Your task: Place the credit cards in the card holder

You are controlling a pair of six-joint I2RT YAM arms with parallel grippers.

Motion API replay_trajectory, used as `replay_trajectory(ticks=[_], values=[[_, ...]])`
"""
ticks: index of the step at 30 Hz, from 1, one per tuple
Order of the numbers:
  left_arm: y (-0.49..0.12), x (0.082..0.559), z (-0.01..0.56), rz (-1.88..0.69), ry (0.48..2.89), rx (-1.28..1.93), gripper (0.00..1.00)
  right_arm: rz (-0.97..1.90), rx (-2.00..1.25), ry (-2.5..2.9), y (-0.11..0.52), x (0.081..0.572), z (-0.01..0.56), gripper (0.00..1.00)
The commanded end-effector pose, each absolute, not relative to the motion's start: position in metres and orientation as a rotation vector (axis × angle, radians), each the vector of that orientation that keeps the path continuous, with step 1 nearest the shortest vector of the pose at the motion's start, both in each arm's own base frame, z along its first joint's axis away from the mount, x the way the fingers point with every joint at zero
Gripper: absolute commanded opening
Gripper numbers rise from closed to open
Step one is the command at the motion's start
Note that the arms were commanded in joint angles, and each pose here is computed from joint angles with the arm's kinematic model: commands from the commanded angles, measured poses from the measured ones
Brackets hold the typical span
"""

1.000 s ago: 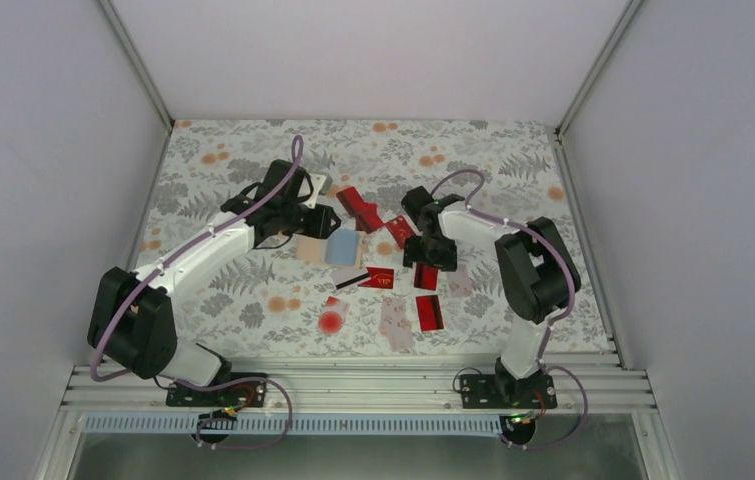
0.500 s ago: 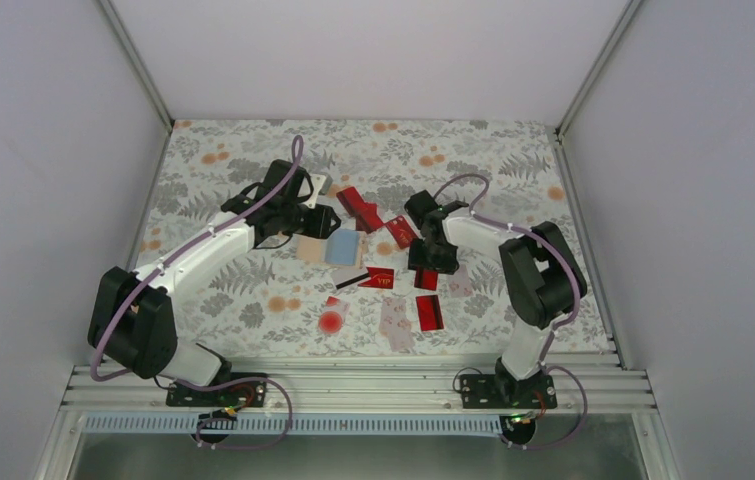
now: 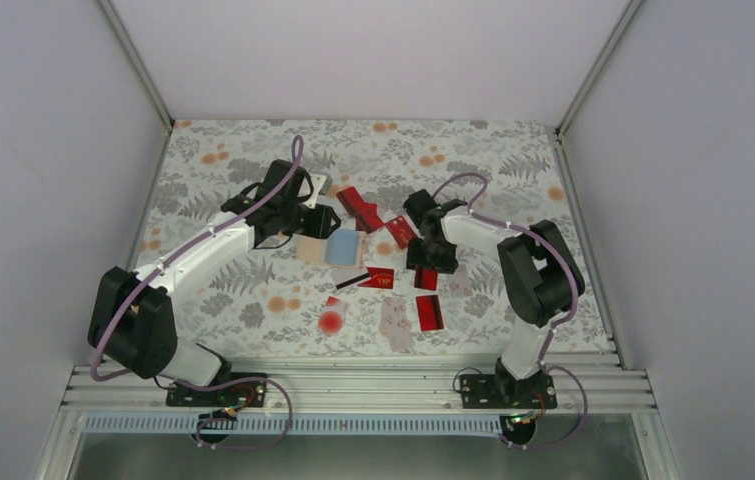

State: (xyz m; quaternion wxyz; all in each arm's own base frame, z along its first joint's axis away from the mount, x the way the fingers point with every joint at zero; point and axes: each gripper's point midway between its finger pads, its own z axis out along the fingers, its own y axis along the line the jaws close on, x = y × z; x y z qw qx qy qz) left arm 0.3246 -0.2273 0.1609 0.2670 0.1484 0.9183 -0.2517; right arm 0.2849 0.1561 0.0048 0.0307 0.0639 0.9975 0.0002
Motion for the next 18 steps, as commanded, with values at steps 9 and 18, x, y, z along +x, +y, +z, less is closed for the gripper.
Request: replay_trajectory(ticks=[9, 18], values=[[-0.228, 0.330, 0.164, -0.660, 2.463, 0.399, 0.43, -0.256, 0.195, 3.252, 0.124, 0.237, -0.057, 0.59], [-0.227, 0.329, 0.164, -0.659, 2.458, 0.406, 0.43, -0.206, 0.171, 3.219, 0.133, 0.250, -0.042, 0.56]])
